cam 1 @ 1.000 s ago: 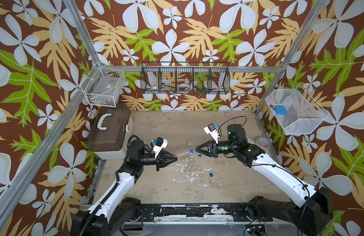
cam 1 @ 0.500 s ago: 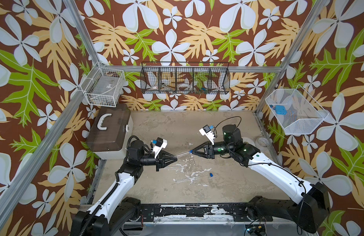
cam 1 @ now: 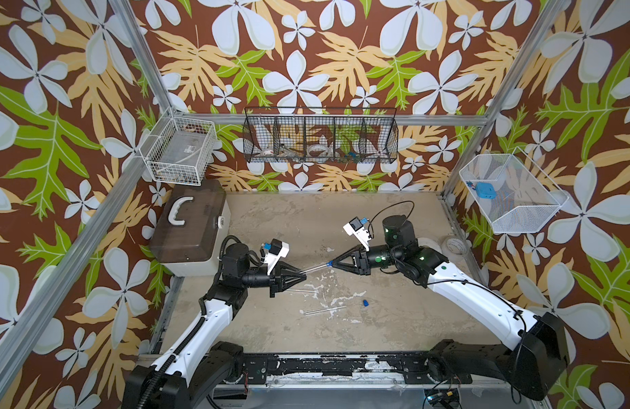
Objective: Insert stoppers into test tubes
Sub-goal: Insert the stopper into the test tube.
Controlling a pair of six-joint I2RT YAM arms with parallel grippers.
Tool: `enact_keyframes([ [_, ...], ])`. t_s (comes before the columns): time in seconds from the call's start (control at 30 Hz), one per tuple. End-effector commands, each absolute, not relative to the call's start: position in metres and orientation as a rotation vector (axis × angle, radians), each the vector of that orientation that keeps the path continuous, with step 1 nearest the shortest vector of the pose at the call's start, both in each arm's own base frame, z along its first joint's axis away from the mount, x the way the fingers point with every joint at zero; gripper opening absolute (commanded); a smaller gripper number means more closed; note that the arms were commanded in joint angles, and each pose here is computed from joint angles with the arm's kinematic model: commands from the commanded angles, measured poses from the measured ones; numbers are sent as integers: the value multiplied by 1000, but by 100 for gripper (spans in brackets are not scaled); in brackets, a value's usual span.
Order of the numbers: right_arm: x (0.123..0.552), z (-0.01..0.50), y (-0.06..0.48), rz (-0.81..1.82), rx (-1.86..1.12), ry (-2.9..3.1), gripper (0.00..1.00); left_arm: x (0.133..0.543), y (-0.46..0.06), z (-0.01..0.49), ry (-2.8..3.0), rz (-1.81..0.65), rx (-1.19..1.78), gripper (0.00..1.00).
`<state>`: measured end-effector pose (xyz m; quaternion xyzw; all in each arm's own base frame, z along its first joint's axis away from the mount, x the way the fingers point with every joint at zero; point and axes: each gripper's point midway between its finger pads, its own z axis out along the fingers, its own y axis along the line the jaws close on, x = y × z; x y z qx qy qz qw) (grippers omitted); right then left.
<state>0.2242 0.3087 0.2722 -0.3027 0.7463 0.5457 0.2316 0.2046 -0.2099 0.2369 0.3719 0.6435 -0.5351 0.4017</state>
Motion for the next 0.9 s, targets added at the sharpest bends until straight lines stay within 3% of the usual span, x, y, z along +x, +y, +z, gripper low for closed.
enact_keyframes([
  [0.0,212,275,316,1559,-910,2023,17,201,-211,243,1572,-1350,986,0],
  [0.3,213,272,322,1576,-935,2029,7,198,-211,242,1559,-1362,1010,0],
  [0.87,206,275,326,1633,-898,2002,4,210,-211,252,1576,-1376,895,0],
])
